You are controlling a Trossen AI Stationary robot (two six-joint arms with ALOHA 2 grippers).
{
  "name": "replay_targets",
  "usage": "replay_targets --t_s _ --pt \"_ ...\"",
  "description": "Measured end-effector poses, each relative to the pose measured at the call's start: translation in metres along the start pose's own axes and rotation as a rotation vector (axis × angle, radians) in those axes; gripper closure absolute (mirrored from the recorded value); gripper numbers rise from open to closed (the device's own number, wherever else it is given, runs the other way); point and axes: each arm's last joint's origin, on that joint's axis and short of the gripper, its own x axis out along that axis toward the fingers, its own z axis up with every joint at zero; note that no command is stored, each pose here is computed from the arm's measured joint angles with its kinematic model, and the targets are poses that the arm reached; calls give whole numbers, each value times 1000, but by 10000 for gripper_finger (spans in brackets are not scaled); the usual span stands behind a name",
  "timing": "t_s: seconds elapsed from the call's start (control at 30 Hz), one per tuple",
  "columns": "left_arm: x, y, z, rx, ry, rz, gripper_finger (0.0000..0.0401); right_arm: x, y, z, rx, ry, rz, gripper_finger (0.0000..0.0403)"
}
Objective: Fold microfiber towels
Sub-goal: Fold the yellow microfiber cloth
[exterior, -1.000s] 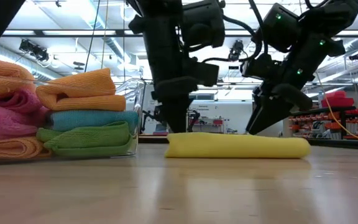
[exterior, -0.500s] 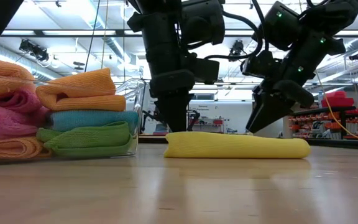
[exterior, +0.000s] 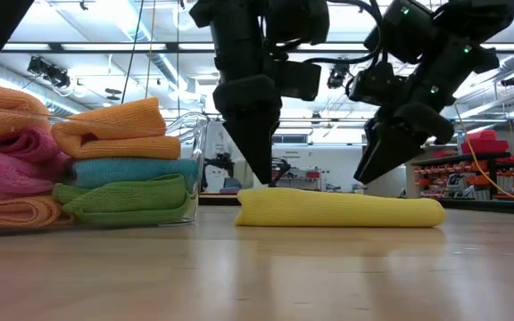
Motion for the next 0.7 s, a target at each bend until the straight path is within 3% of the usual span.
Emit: replay_targets --t_s 0.33,0.5,0.63,0.7 --pt "-19 0 13 107 -33 0 162 -3 12 3 -26 -46 8 182" --pt "-21 -5 16 263 -68 1 165 -4 13 4 -32 -58 7 177" --pt "-22 -11 19 219 -99 -5 179 -4 13 3 -31 -57 7 177" --pt "-23 -18 18 264 -100 -20 188 -4 13 3 -34 -57 7 177"
